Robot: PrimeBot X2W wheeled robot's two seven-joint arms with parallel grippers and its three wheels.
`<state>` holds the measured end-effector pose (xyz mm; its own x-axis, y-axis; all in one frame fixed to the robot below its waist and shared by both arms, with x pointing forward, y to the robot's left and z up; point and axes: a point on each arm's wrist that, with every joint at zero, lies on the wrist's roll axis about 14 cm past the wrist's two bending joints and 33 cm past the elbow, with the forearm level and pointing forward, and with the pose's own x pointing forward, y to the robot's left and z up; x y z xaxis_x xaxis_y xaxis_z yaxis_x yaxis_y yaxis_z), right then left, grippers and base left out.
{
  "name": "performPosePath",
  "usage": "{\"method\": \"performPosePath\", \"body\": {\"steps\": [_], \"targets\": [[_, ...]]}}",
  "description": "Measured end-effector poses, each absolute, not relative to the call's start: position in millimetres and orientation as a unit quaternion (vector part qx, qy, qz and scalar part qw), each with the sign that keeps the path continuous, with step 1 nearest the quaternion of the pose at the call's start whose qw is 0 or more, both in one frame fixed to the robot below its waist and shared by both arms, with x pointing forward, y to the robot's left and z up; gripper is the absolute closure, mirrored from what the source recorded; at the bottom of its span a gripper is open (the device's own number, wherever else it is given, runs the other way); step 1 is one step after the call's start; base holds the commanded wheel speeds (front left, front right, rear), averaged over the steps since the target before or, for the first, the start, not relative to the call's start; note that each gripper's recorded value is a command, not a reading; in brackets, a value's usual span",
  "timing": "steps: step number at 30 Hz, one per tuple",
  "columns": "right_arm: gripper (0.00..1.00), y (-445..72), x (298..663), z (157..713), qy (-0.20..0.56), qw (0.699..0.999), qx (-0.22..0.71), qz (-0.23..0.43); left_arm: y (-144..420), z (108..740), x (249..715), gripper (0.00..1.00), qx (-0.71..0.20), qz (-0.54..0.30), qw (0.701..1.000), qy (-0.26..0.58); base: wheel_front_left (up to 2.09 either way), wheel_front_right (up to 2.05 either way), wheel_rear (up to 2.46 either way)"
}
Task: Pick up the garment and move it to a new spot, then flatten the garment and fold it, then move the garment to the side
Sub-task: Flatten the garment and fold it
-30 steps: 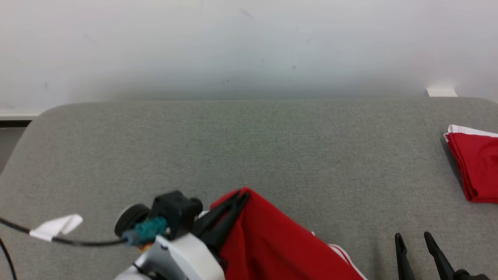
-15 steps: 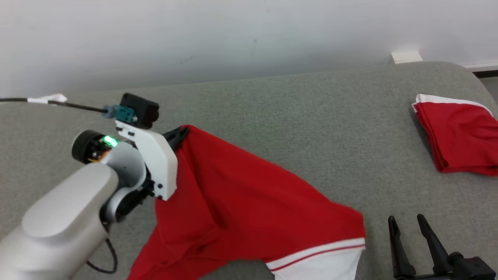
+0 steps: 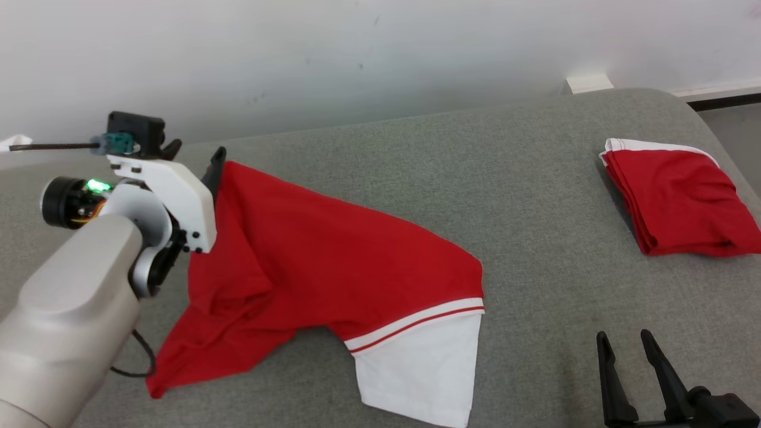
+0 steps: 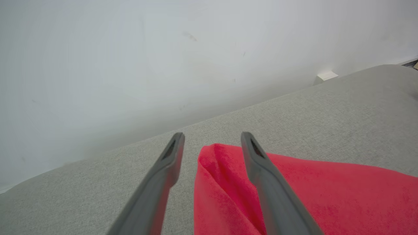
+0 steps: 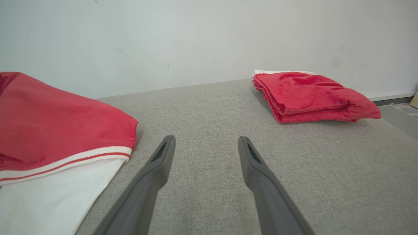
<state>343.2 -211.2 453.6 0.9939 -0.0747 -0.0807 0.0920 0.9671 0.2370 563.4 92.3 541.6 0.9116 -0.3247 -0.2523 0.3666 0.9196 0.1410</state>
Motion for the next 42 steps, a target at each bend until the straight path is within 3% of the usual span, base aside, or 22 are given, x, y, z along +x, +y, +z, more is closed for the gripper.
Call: {"method": "performPosePath", "body": {"steps": [9, 16, 24, 41, 42], "targets": [[0.00, -205.5, 339.9, 460.6, 0.024, 0.992, 0.120, -0.031, 116.1, 569.7, 542.5, 0.00, 0.050, -0.144, 0.988, 0.030, 0.00, 0.00, 0.00], [0.00, -196.5, 336.8, 460.3, 0.026, 0.992, 0.119, -0.016, 96.8, 516.2, 463.3, 0.00, 0.026, -0.188, 0.978, 0.083, 0.00, 0.00, 0.00], [0.00, -186.8, 345.2, 455.3, 0.035, 0.993, 0.112, 0.001, 104.9, 466.2, 402.1, 0.00, 0.007, -0.163, 0.974, 0.160, 0.00, 0.00, 0.00], [0.00, -180.3, 355.8, 447.7, 0.048, 0.993, 0.109, 0.011, 159.2, 410.9, 406.6, 0.00, 0.065, -0.085, 0.967, 0.233, 0.00, 0.00, 0.00], [0.00, -180.8, 355.6, 447.1, 0.049, 0.993, 0.109, 0.010, 161.1, 405.9, 406.0, 0.04, 0.070, -0.084, 0.964, 0.242, 0.00, 0.00, 0.00]]}}
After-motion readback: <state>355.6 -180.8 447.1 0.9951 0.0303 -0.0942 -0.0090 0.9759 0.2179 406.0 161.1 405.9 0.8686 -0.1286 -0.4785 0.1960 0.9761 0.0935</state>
